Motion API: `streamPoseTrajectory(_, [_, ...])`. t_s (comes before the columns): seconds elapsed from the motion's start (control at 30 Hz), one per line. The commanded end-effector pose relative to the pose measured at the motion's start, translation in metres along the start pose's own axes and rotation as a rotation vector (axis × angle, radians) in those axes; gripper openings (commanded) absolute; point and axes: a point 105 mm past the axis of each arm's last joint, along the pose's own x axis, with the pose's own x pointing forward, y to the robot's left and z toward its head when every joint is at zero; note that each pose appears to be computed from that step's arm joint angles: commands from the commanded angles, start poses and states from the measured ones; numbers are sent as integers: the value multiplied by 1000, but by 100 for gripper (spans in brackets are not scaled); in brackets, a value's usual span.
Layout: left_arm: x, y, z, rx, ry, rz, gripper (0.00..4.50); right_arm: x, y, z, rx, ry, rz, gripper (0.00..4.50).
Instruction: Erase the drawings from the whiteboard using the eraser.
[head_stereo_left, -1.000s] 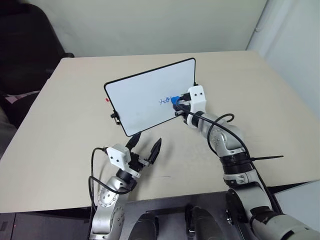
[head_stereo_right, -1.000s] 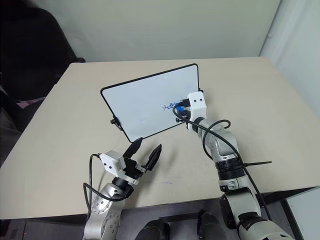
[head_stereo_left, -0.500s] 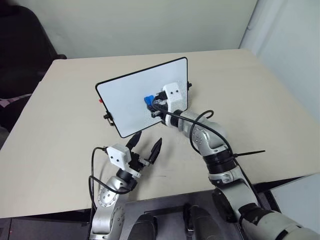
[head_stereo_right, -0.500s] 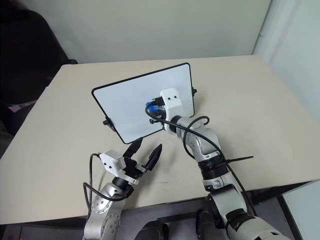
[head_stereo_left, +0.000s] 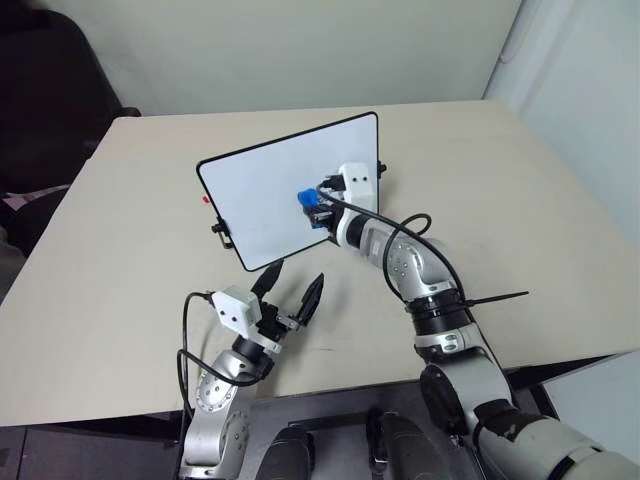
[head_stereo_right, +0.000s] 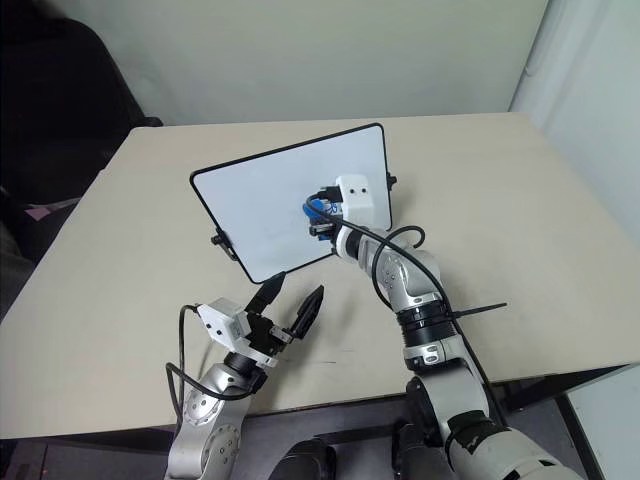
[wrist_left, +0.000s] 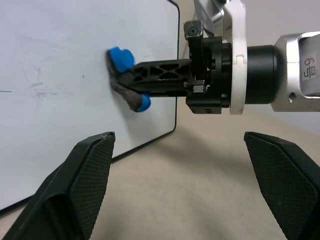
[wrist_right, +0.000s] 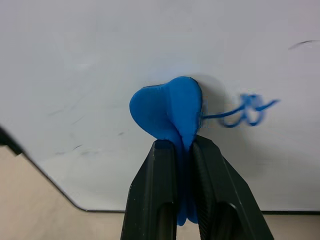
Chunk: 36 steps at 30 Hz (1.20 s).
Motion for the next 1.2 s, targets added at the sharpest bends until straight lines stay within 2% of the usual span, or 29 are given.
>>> streamPoseTrajectory(0.03, [4,-4,6,7,-28,-27,450,-4,-19,21,19,-72,-93,19])
streamPoseTrajectory(0.23, [7,-4,5,5,-27,-36,450,-4,-35,16,2,-53,-172,19])
streamPoseTrajectory(0.33, [7,-4,5,6,-29,-34,450,-2,-34,11,-20,-35,-176,19])
streamPoseTrajectory(0.57, [8,-4,5,6,-33,-32,450,3,11,7,-96,-24,-22,19])
streamPoseTrajectory(0.93, [6,-3,7,14,-39,-23,450,6,66,-19,-220,63,182,19])
streamPoseTrajectory(1.07, [6,-3,7,15,-40,-21,450,7,65,-22,-227,78,185,19])
streamPoseTrajectory(1.2, [6,-2,8,15,-43,-17,450,9,41,-13,-168,44,76,19])
